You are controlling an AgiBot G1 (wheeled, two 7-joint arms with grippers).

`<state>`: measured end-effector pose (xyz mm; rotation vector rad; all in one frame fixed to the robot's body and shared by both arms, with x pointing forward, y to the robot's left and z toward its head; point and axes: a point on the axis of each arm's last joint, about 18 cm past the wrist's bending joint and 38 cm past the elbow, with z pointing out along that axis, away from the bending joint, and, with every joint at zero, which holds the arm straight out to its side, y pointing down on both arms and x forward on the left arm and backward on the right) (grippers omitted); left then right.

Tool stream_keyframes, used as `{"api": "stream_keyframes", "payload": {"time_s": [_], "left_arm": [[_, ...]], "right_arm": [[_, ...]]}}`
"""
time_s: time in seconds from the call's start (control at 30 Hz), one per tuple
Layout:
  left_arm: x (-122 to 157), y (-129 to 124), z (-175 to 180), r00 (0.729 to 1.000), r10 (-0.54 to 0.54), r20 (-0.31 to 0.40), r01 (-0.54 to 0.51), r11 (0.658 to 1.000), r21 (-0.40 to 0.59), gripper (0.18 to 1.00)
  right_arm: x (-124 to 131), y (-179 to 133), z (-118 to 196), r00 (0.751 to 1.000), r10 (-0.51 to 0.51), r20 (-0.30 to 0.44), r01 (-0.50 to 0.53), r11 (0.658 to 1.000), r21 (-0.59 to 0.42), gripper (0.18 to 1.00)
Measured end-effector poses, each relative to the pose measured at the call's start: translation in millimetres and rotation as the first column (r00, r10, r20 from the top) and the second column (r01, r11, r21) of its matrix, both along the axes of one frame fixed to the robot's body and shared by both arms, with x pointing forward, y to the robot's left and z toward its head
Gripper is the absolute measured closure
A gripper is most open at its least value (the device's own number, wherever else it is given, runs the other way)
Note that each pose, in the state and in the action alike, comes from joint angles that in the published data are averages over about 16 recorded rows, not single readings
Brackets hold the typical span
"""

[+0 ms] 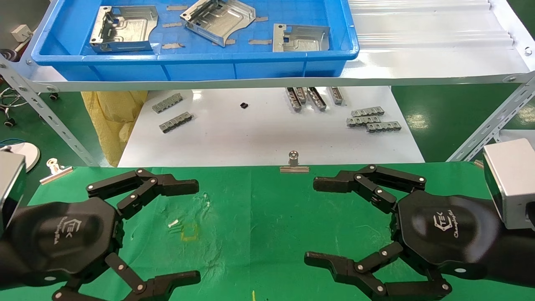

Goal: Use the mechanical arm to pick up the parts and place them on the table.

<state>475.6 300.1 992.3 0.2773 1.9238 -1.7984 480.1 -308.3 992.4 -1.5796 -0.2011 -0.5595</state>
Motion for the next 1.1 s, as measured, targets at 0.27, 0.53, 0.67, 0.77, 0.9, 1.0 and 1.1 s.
{"api": "stream_keyframes", "payload": {"time_s": [0.27, 0.53, 0.67, 0.77, 0.9, 1.0, 1.1], "left_arm": [[0.0, 0.0, 0.0, 1.0, 0.0, 0.0, 0.0, 1.0, 0.0, 0.183], [0.0, 0.0, 0.0, 1.0, 0.0, 0.0, 0.0, 1.0, 0.0, 0.183], [0.0, 0.0, 0.0, 1.0, 0.0, 0.0, 0.0, 1.0, 0.0, 0.183], [0.0, 0.0, 0.0, 1.0, 0.0, 0.0, 0.0, 1.0, 0.0, 0.183], [0.0, 0.0, 0.0, 1.0, 0.0, 0.0, 0.0, 1.0, 0.0, 0.183], [0.0, 0.0, 0.0, 1.0, 0.0, 0.0, 0.0, 1.0, 0.0, 0.183], [-0.1, 0.0, 0.5, 1.0, -0.001, 0.001, 0.001, 1.0, -0.001, 0.183]], "right_arm": [[0.0, 0.0, 0.0, 1.0, 0.0, 0.0, 0.0, 1.0, 0.0, 0.422], [0.0, 0.0, 0.0, 1.0, 0.0, 0.0, 0.0, 1.0, 0.0, 0.626], [0.0, 0.0, 0.0, 1.0, 0.0, 0.0, 0.0, 1.0, 0.0, 0.717], [0.0, 0.0, 0.0, 1.0, 0.0, 0.0, 0.0, 1.0, 0.0, 0.782], [0.0, 0.0, 0.0, 1.0, 0.0, 0.0, 0.0, 1.0, 0.0, 0.848], [0.0, 0.0, 0.0, 1.0, 0.0, 0.0, 0.0, 1.0, 0.0, 0.897], [0.0, 0.0, 0.0, 1.0, 0.0, 0.0, 0.0, 1.0, 0.0, 0.922]]}}
